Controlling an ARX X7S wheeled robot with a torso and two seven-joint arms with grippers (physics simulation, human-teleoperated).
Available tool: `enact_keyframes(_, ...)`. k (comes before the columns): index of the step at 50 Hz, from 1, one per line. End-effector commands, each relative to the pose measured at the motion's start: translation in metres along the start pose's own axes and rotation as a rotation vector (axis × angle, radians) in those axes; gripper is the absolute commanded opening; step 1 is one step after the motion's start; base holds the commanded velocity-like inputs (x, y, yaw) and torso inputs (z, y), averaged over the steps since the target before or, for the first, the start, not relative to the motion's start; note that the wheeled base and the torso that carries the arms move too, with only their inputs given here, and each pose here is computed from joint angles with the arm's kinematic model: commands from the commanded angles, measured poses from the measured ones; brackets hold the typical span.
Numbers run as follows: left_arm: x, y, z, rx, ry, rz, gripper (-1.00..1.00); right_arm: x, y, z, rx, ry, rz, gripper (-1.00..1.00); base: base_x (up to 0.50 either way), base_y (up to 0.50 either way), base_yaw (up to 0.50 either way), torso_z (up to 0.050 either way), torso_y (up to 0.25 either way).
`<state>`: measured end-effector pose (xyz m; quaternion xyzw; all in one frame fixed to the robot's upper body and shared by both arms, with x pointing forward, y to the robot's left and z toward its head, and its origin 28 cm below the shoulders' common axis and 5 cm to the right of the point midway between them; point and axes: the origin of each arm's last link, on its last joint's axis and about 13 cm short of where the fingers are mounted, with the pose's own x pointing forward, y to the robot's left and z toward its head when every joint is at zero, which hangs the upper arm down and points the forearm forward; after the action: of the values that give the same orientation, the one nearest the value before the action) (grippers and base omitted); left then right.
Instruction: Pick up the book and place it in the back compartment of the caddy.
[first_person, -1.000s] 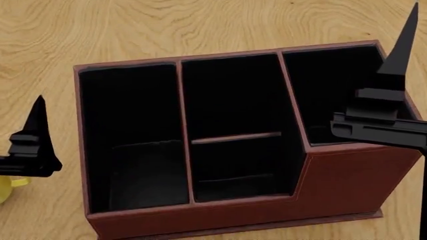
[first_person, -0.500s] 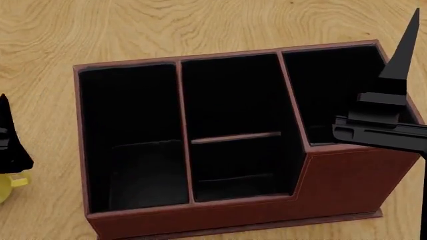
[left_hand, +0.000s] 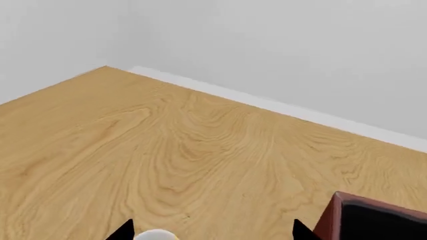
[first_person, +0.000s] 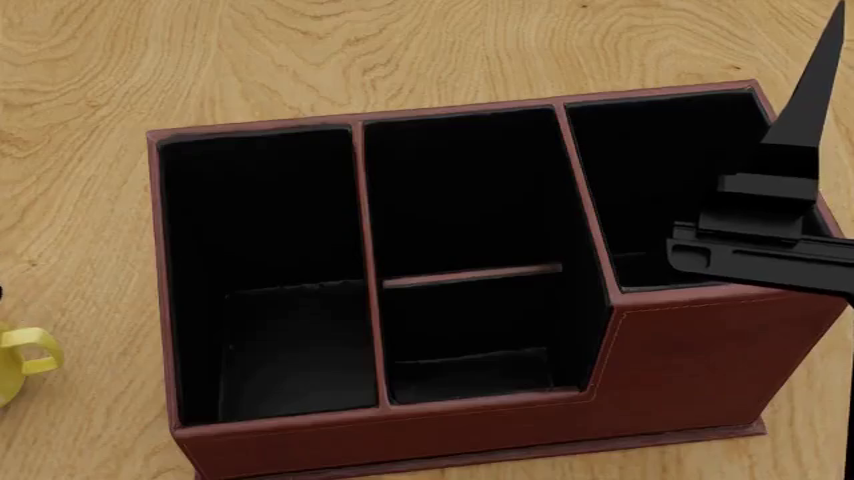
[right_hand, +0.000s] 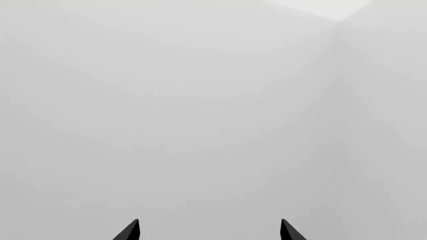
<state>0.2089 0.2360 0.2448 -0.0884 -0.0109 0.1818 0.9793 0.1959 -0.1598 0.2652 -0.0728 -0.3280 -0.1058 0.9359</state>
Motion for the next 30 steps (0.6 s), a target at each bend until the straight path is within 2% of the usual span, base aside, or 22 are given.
enact_keyframes(1,-0.0055,0.0014,0.01,-0.098,0.078,0.145,1.0,0.0,0.0,0.0009,0.002,-0.003,0.001,1.0,0.0,0.0,0.0,0.0,0.0)
enact_keyframes(10,-0.0039,-0.0012,0.0065,-0.182,0.11,0.216,1.0,-0.0009,-0.0004,0.0008,0.0,-0.002,0.0,1.0,0.0,0.0,0.0,0.0,0.0)
enact_keyframes(14,-0.0013,-0.0008,0.0072,-0.199,0.109,0.274,1.0,-0.0015,-0.0004,-0.0001,0.001,0.0,0.001,1.0,0.0,0.0,0.0,0.0,0.0)
enact_keyframes(19,-0.0003,-0.0011,0.0072,-0.19,0.105,0.293,1.0,-0.0016,-0.001,-0.0007,0.002,0.001,-0.001,1.0,0.0,0.0,0.0,0.0,0.0)
enact_keyframes(21,0.0006,-0.0012,0.0055,-0.213,0.125,0.31,1.0,-0.0016,-0.001,-0.0012,0.001,0.002,-0.001,1.0,0.0,0.0,0.0,0.0,0.0)
enact_keyframes(30,0.0016,-0.001,0.0075,-0.229,0.112,0.354,1.0,-0.0019,-0.0009,-0.0025,0.002,0.005,-0.001,1.0,0.0,0.0,0.0,0.0,0.0)
